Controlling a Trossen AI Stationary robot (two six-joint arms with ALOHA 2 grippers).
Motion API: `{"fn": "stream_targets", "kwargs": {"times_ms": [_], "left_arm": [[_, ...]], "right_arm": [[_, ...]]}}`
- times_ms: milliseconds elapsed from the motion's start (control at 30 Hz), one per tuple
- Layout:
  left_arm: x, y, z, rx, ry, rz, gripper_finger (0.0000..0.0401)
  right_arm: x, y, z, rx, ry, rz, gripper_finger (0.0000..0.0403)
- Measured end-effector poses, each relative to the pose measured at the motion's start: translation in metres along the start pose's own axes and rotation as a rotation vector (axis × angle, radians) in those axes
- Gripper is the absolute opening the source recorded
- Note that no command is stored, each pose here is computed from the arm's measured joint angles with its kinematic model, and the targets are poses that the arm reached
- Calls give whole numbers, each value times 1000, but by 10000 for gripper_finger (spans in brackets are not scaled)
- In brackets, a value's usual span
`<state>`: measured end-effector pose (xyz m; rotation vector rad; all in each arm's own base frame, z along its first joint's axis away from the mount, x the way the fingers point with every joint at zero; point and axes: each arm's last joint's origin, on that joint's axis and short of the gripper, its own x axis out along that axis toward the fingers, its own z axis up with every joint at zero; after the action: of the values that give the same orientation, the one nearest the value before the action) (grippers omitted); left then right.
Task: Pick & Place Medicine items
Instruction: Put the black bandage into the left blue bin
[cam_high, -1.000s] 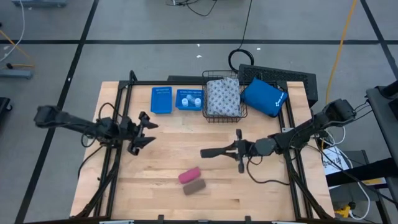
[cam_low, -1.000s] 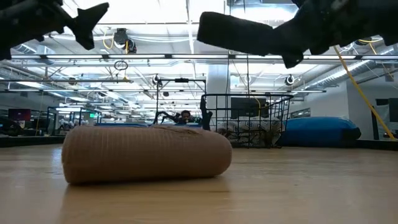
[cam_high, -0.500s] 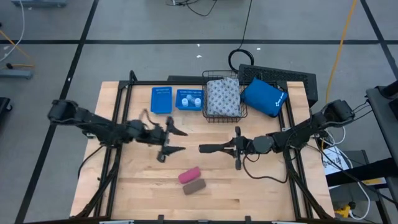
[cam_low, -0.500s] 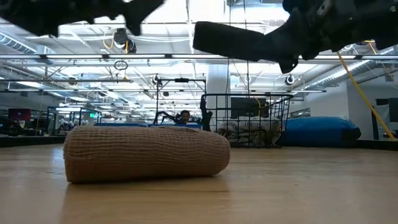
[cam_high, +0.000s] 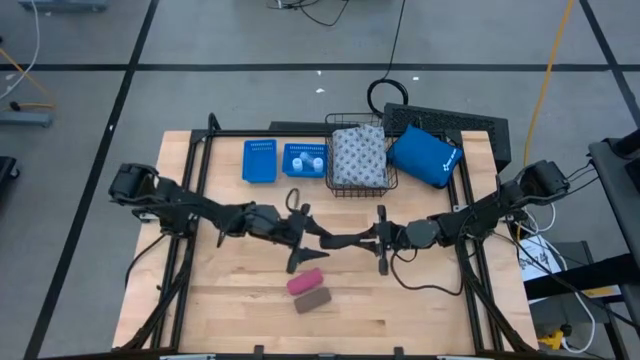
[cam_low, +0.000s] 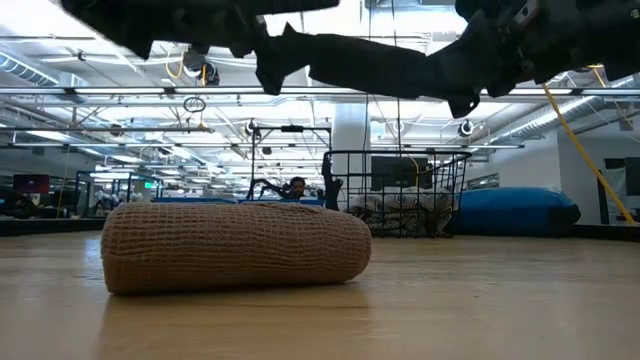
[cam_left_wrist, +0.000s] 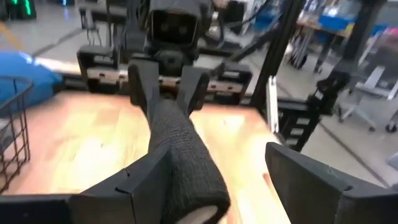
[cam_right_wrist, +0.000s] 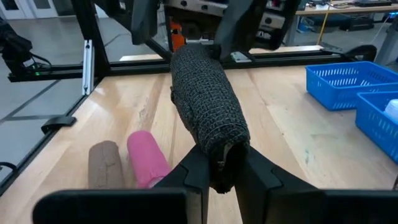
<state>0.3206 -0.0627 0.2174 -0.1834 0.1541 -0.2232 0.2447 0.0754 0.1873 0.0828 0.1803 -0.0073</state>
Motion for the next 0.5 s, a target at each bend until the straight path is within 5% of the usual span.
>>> {"fn": "stream_targets", "kwargs": {"times_ms": [267, 500], "left_arm": [[21, -10, 49, 170, 353, 152, 269], [55, -11, 70, 195, 556, 244, 269]], "right_arm": [[0, 0, 0, -2, 4, -8, 40], [0, 0, 0, -2, 6, -9, 40]]}}
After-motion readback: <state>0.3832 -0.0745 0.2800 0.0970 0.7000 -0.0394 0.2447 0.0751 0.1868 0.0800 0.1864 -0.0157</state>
